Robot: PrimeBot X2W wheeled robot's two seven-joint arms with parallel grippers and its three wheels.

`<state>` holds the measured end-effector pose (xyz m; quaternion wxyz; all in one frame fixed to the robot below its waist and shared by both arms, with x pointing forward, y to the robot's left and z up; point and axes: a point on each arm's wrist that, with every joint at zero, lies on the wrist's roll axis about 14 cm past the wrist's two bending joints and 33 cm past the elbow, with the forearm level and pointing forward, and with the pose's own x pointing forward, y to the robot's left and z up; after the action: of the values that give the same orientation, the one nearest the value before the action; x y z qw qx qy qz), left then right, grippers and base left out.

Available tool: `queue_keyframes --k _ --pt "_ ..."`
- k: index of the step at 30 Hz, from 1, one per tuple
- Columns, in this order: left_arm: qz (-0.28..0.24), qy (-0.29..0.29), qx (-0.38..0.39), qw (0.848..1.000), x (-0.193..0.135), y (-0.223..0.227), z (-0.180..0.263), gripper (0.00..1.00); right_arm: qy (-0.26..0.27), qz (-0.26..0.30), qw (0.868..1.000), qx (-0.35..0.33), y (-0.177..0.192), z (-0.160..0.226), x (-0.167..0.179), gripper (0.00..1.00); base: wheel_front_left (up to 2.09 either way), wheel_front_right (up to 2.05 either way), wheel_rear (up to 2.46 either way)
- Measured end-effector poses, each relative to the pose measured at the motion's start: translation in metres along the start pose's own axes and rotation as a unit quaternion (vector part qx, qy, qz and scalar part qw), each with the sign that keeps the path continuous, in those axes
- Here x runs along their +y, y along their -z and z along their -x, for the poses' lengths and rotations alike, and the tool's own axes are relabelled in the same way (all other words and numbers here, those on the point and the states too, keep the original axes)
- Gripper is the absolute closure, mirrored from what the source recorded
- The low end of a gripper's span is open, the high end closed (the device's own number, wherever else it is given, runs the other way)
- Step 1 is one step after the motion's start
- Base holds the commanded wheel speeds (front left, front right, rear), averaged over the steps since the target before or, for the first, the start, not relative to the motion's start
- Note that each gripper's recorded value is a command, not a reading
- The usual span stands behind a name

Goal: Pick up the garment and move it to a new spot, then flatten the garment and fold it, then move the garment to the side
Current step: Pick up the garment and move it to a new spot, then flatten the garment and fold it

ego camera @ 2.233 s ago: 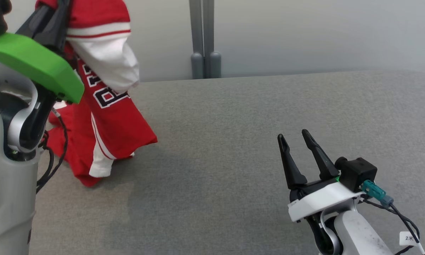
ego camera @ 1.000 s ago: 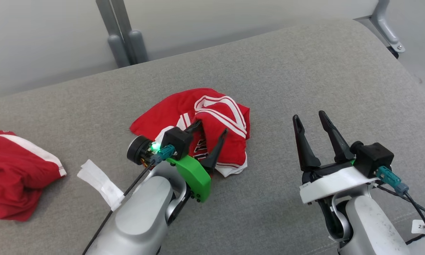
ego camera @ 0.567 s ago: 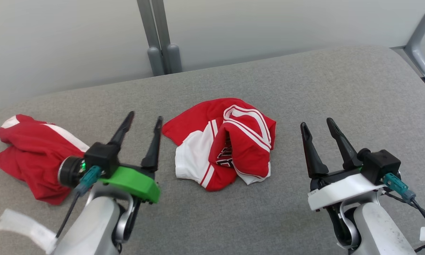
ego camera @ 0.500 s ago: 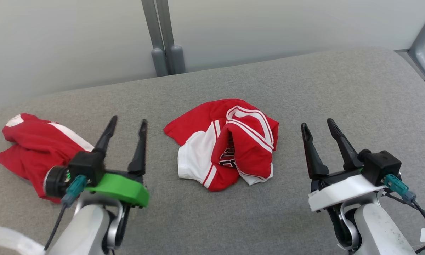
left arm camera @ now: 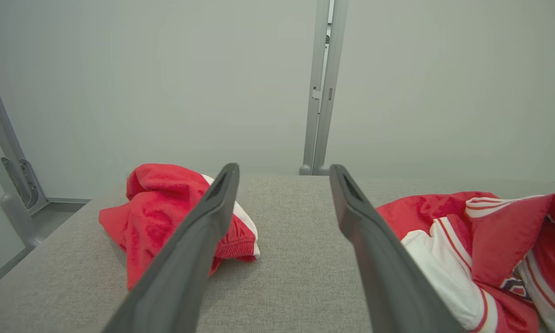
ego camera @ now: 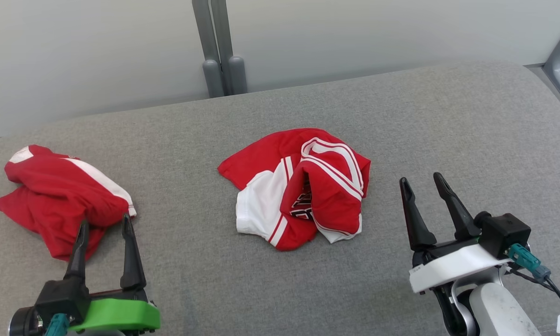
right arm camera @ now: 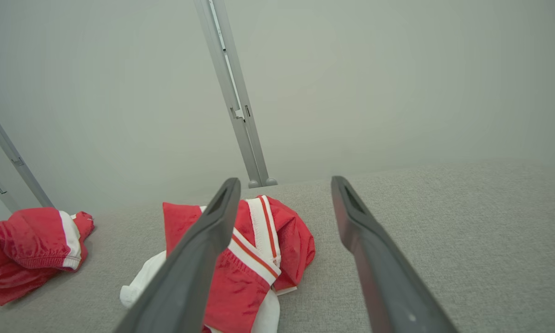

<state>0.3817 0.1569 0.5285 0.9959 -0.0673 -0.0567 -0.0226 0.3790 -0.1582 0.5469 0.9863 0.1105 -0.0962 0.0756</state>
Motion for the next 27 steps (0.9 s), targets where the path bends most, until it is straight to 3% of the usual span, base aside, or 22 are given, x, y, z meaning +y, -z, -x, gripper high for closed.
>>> queue_keyframes --k 27 --pt "0.013 0.011 -0.005 1.000 -0.007 0.003 0.011 0.00 -0.018 0.002 1.000 0.011 0.005 0.003 0.008 0.00 0.00 0.00 0.00"
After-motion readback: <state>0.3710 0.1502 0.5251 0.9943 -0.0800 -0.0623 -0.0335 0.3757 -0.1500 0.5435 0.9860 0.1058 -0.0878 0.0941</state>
